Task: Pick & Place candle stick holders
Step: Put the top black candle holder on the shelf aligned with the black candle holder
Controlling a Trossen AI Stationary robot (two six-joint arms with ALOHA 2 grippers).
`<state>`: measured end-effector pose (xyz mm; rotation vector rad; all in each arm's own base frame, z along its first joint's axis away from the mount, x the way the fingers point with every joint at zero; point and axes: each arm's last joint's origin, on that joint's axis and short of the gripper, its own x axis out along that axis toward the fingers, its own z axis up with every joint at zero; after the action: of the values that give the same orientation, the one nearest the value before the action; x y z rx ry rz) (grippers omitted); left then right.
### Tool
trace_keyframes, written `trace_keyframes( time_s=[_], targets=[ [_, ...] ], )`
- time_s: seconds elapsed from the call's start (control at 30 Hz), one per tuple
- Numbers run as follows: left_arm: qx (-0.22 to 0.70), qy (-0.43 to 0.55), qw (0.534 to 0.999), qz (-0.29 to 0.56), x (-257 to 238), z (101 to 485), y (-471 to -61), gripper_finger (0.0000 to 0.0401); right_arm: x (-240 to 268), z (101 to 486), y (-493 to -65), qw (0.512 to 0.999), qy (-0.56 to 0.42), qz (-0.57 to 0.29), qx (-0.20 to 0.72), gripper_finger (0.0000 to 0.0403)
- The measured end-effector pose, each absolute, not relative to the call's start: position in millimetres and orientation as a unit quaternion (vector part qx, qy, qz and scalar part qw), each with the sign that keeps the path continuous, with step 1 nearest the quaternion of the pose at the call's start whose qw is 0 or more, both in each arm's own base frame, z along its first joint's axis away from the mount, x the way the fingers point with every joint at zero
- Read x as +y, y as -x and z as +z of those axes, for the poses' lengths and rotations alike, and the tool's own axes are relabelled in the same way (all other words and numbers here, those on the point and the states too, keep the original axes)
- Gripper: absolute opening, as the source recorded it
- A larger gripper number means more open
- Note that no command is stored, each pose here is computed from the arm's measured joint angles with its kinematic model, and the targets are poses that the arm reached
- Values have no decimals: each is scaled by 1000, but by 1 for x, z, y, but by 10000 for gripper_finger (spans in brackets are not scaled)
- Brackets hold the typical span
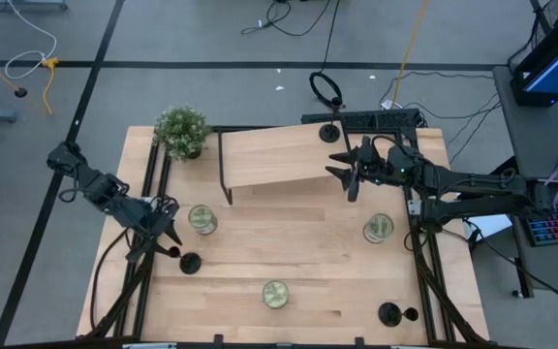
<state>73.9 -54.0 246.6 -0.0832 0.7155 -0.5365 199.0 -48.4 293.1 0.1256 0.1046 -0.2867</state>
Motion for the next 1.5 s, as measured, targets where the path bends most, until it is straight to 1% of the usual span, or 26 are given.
trace_keyframes(
  time_s=[0.2, 0.4, 0.5, 0.63, 0.7, 0.9, 1.07, 1.27, 1.4, 1.5],
  targets=[
    [341, 35, 902, -263, -54, 249, -74, 174, -48, 293, -199, 986, -62, -143, 52, 171],
    [317, 40, 909, -267, -52, 267, -71, 174, -48, 293, -199, 986, -62, -143, 52, 171],
    [316, 48, 904, -284, -52, 271, -70, 174, -48, 293, -199, 986, -62, -143, 52, 171],
    [382, 74, 880, -274, -49, 262, -64, 174, -48, 293, -199, 987, -59, -142, 54, 171],
    [405, 66, 874, -261, -47, 258, -61, 174, -48, 293, -199, 987, -59, -142, 56, 171],
    [416, 54, 879, -226, -48, 254, -66, 174, -48, 292, -199, 986, -59, -142, 61, 171],
    [481, 59, 845, -225, -57, 228, -75, 174, -48, 292, -199, 986, -59, -142, 61, 171],
    [480, 55, 845, -228, -68, 209, -91, 174, -48, 292, -199, 986, -59, -142, 60, 171],
    [476, 44, 854, -204, -72, 206, -99, 174, -48, 292, -199, 986, -59, -142, 60, 171],
    [491, 23, 845, -210, -73, 202, -100, 169, -48, 292, -199, 986, -59, -142, 59, 171]
  ],
)
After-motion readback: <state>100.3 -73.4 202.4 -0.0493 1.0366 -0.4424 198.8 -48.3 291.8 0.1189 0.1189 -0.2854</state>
